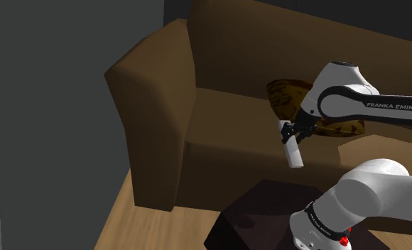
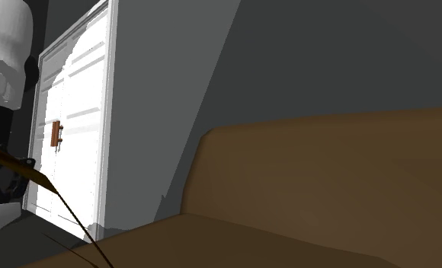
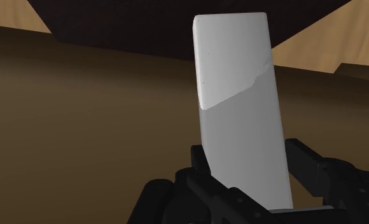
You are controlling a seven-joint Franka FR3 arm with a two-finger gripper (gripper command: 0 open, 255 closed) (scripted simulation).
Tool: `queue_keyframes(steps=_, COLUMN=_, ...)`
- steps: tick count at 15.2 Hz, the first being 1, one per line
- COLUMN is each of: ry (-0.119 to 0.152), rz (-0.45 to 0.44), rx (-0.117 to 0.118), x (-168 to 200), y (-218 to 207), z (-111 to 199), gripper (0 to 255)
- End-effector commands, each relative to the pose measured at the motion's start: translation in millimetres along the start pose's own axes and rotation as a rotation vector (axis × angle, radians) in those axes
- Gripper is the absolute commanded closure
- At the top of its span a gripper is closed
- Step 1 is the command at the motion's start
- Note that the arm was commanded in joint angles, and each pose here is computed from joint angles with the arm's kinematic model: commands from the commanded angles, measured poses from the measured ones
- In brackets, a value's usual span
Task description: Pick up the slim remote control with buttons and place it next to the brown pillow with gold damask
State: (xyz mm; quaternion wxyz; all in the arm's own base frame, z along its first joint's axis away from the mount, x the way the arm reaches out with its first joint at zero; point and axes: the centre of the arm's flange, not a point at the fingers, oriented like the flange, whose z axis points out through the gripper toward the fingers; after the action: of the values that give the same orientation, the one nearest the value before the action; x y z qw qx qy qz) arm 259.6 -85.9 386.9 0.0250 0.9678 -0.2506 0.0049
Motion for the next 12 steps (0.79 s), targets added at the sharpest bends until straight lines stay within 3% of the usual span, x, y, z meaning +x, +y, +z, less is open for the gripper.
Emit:
queue_keyframes(steps=1, ry=0.000, rz=0.000, rx=0.000, x=0.1, y=-0.1, z=0.1, gripper=255)
queue_keyframes(steps=3, ry=0.000, rz=0.000, rx=0.000, x=0.1, y=-0.1, z=0.1, gripper=255)
queue_keyframes(steps=4, ry=0.000, rz=0.000, rx=0.000, x=0.1, y=-0.1, z=0.1, gripper=0)
queue_keyframes(steps=9, ry=0.000, rz=0.000, rx=0.000, x=0.1, y=-0.1, z=0.1, gripper=0)
queue_keyframes(steps=12, ry=0.000, rz=0.000, rx=0.000, x=0.1, y=-0.1, z=-39.5, gripper=0)
